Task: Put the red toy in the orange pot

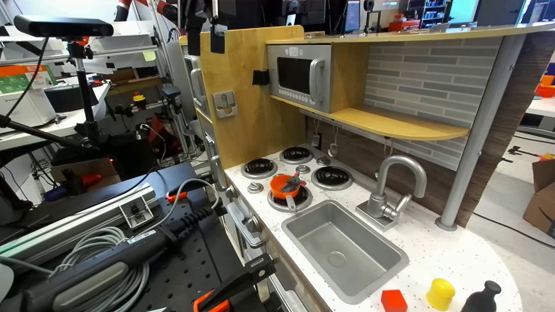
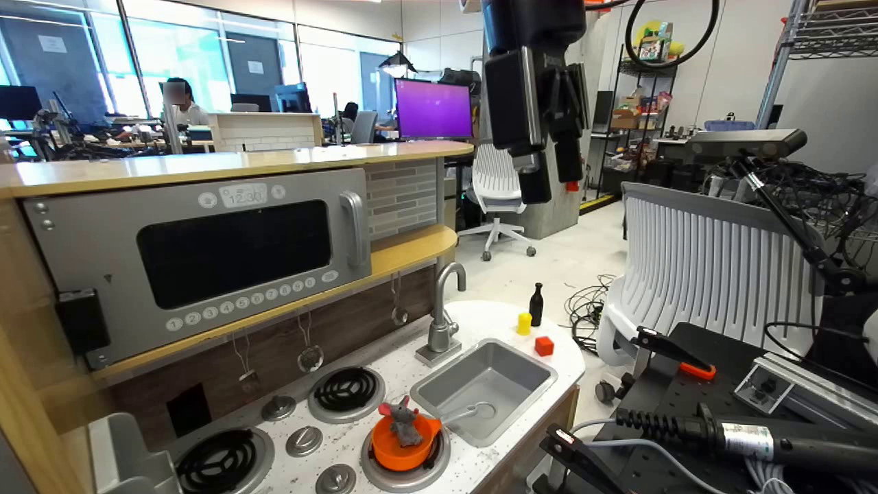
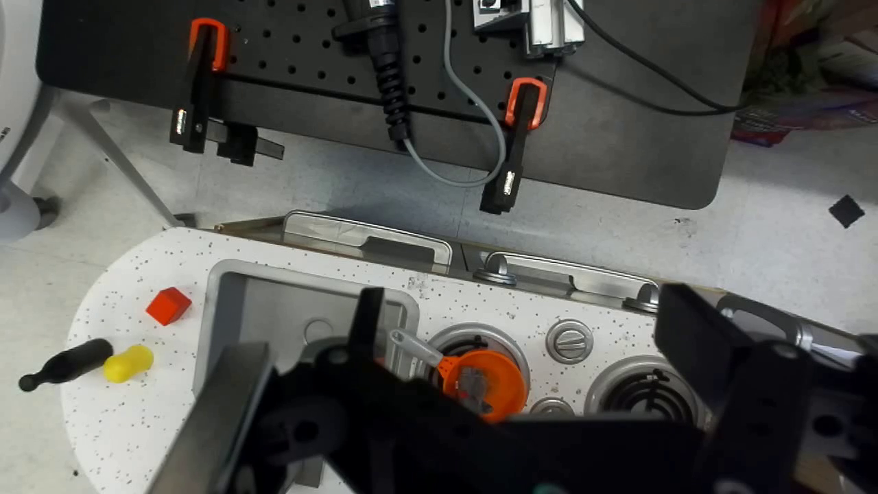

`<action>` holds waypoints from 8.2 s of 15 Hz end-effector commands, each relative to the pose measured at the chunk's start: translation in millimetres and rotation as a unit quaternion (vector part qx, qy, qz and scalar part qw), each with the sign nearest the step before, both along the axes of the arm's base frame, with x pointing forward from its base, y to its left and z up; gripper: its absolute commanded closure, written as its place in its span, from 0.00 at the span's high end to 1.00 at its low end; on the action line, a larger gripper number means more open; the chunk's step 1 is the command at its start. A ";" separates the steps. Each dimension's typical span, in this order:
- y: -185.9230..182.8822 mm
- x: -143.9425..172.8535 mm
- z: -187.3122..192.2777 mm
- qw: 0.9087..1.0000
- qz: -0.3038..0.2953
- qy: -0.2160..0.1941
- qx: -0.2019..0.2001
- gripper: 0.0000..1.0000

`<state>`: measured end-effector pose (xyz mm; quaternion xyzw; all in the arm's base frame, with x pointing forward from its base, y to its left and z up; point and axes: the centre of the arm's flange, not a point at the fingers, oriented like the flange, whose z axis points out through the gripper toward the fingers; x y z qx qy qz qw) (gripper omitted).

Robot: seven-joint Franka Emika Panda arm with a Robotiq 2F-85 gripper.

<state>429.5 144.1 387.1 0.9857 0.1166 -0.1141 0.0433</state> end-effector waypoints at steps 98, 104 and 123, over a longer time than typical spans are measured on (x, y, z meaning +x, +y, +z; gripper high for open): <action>-184.4 115.5 -338.3 0.983 -0.154 -0.090 -0.045 0.10; -91.1 87.3 -312.4 0.992 -0.092 -0.084 -0.014 0.10; 74.2 137.7 -330.2 0.997 -0.013 -0.057 0.059 0.10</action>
